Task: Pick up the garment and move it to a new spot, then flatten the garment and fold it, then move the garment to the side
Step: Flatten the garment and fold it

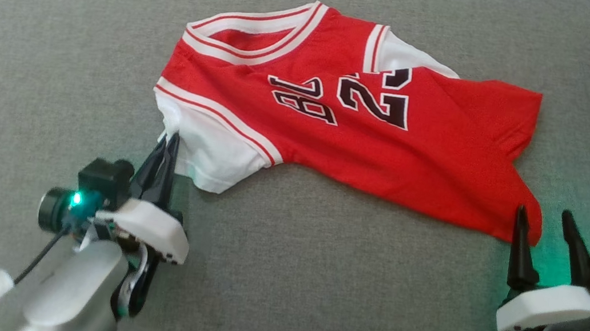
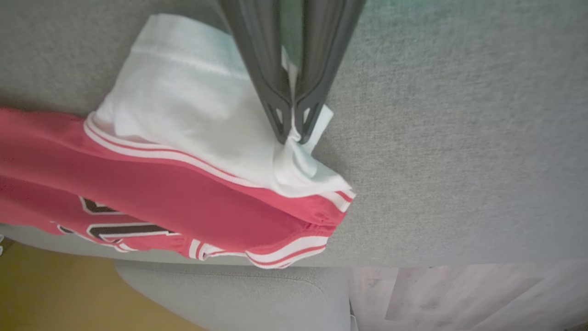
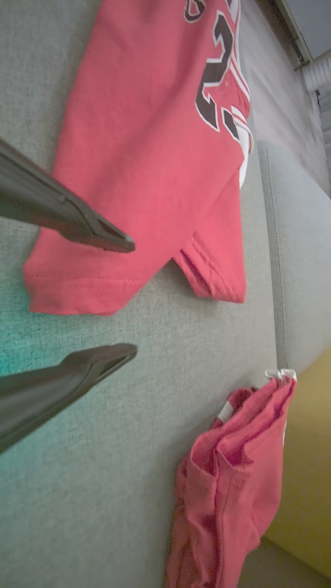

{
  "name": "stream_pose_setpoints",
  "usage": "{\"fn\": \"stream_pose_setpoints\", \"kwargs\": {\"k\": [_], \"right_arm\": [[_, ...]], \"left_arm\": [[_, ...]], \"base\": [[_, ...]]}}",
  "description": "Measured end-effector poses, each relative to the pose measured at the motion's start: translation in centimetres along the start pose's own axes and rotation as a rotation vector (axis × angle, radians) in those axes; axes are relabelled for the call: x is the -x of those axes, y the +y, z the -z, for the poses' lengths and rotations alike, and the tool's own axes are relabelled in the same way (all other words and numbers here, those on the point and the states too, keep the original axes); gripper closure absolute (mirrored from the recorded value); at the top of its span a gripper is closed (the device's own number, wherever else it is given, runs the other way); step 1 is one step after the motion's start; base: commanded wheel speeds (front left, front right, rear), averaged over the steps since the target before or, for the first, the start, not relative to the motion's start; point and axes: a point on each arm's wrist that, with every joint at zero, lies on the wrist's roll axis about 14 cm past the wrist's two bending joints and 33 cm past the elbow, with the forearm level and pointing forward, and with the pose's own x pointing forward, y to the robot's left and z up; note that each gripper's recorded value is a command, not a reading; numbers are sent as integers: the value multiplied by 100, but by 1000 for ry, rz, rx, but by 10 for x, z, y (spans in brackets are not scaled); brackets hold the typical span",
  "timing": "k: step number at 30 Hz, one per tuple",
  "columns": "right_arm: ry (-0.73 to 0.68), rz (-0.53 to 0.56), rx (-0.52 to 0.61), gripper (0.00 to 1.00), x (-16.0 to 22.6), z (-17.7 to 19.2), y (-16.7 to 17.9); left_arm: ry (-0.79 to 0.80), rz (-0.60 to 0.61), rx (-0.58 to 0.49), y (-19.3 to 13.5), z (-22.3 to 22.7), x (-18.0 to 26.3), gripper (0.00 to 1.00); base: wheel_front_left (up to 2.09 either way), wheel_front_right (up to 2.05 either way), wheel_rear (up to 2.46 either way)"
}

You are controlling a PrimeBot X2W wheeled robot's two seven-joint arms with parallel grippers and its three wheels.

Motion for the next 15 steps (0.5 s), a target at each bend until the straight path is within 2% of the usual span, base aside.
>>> {"fn": "stream_pose_setpoints", "kwargs": {"k": [5,10,11,12,13,14,15], "right_arm": [[106,12,-2,0,1,27,-3],[155,-6,-25,0,3,40,3],[155,-10,-37,3,3,39,5],[157,-14,-46,51,4,39,7],[155,-18,-54,69,4,39,8],[151,-23,-62,96,4,38,10],[148,-30,-67,100,5,37,13]], "left_arm": [[-33,-19,47,0,0,16,100],[-89,-48,69,4,-12,30,100],[-100,-54,71,5,-15,33,100],[-105,-58,78,5,-16,35,100],[-111,-59,84,5,-18,38,100],[-117,-57,94,3,-19,41,100],[-122,-57,101,2,-20,43,100]], "base": [[0,0,0],[0,0,0],[0,0,0],[0,0,0],[0,0,0],[0,0,0],[0,0,0]]}}
